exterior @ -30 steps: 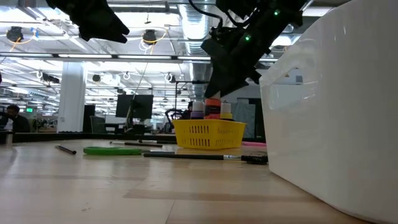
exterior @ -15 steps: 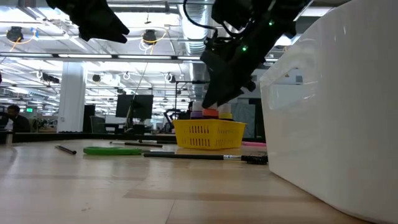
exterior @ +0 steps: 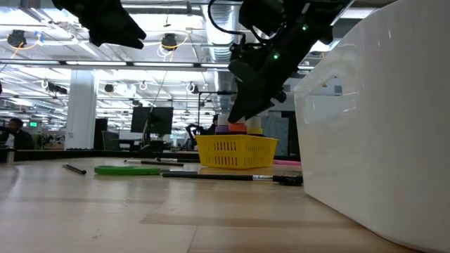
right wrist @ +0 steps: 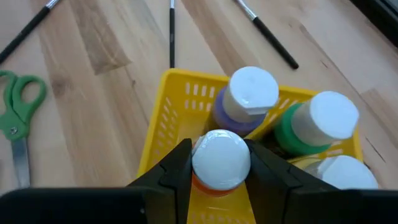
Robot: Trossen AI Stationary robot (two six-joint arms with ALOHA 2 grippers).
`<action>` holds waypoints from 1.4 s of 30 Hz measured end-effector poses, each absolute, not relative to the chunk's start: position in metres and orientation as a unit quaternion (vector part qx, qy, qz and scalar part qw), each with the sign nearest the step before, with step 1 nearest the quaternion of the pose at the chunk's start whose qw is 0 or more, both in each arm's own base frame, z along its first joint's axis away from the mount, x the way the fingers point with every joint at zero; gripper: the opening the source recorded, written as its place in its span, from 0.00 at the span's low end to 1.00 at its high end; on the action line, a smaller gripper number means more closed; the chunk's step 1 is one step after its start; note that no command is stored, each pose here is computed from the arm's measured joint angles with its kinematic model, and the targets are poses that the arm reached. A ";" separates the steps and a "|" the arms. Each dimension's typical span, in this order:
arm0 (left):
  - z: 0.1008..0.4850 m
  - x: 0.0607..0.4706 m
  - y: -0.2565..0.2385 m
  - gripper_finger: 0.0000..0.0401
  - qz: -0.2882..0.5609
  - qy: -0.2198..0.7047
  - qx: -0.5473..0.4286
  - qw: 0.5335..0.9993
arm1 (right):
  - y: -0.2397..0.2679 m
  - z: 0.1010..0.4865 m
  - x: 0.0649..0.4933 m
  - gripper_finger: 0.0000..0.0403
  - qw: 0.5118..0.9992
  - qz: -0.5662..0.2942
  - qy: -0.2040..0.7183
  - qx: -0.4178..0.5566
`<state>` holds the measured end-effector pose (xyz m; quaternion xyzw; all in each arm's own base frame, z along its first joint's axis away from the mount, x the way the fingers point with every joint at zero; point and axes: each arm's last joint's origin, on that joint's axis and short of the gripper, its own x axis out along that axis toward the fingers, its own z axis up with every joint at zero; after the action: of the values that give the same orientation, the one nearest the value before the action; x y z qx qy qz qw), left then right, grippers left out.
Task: Pick & Place Paint Supplies
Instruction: Put the orange paint bottle into the yellow bin, then put the bottom left black eyeshadow brush into the gray bin
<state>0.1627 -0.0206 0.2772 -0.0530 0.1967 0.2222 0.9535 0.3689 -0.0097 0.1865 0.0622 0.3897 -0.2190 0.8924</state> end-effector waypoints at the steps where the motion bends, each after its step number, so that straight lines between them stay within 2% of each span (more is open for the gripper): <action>1: 0.277 0.163 -0.021 0.46 0.222 0.197 -0.053 0.954 | -0.011 0.186 0.369 0.28 0.893 -0.216 0.391 0.062; 14: 0.277 0.163 -0.021 0.46 0.222 0.196 -0.054 0.954 | -0.014 0.186 0.368 0.28 0.890 -0.213 0.399 0.053; 16: 0.277 0.163 -0.021 0.46 0.222 0.196 -0.054 0.953 | -0.015 0.186 0.368 0.32 0.890 -0.216 0.399 0.055; 22: 0.277 0.163 -0.021 0.46 0.222 0.196 -0.054 0.953 | -0.019 0.186 0.367 0.51 0.888 -0.221 0.399 0.056; 28: 0.277 0.163 -0.021 0.46 0.222 0.196 -0.054 0.953 | -0.021 0.190 0.366 0.55 0.888 -0.224 0.397 0.062; 42: 0.277 0.163 -0.021 0.46 0.218 0.201 -0.059 0.953 | -0.022 0.289 0.318 0.46 0.928 -0.224 0.285 0.088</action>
<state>0.1625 -0.0209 0.2765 -0.0586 0.2007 0.2176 0.9534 0.3180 -0.0222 0.2893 0.0882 0.2845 -0.2242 0.9279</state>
